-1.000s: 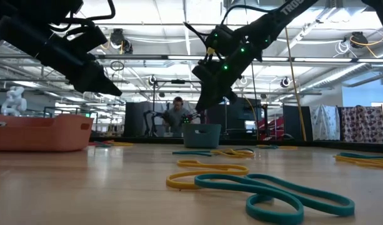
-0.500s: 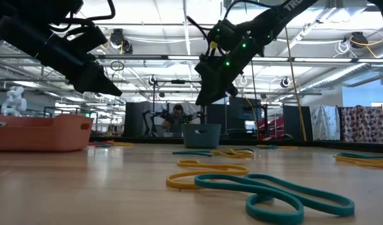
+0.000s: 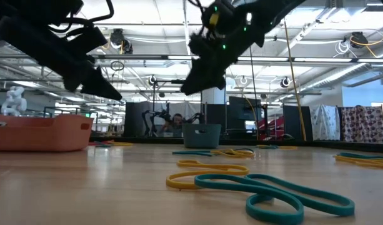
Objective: Sort rubber bands into baskets
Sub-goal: Put the bottom red rubber band into the blue bin
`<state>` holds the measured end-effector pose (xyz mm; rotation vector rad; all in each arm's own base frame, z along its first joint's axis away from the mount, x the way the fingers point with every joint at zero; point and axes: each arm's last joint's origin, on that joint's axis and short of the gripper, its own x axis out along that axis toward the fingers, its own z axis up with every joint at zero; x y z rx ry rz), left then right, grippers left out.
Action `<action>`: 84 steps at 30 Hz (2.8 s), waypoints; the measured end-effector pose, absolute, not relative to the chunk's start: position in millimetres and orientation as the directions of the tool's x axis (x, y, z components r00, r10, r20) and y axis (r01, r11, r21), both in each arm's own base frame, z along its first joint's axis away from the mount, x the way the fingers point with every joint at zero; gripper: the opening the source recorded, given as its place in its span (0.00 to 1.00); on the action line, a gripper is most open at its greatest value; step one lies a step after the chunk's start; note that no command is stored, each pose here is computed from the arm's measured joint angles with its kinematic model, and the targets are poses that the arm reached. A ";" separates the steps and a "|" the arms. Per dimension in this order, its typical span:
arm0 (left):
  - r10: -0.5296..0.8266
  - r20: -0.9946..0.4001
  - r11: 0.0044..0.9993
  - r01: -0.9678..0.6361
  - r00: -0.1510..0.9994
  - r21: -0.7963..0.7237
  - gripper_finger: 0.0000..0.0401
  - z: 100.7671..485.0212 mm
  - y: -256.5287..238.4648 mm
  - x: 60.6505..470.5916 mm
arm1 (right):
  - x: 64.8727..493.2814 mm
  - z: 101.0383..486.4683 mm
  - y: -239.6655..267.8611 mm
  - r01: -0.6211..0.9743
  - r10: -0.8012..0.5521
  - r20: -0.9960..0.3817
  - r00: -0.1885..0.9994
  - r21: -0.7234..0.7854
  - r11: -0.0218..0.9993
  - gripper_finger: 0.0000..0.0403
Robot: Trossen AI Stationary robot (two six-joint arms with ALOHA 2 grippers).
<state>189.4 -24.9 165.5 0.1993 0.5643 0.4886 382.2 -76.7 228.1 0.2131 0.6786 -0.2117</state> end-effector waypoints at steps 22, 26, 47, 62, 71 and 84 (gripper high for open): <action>0.442 -0.560 0.897 -0.352 0.700 0.268 0.23 172.4 -27.2 173.5 | 454.0 134.1 126.1 -0.304 0.292 -0.115 0.950 -0.114 0.946 0.32; 0.438 -0.565 0.894 -0.403 0.700 0.194 0.23 183.8 -26.0 162.2 | 475.7 128.8 132.6 -0.302 0.292 -0.114 0.949 -0.085 0.949 0.32; 0.425 -0.507 0.892 -0.442 0.750 0.095 0.23 193.9 -30.4 158.9 | 538.4 119.9 180.4 -0.412 0.382 -0.261 0.886 -0.069 0.908 0.32; 0.402 -0.521 0.900 -0.430 0.753 0.073 0.23 189.2 -38.8 160.6 | 540.4 102.3 173.9 -0.498 0.457 -0.297 0.838 -0.076 0.864 0.32; 0.407 -0.525 0.898 -0.432 0.747 0.082 0.23 187.7 -39.0 161.7 | 543.5 72.1 162.5 -0.500 0.462 -0.333 0.822 -0.034 0.865 0.32; 0.413 -0.524 0.897 -0.432 0.745 0.093 0.23 187.5 -38.7 161.6 | 560.7 60.3 159.0 -0.545 0.534 -0.301 0.790 0.053 0.837 0.32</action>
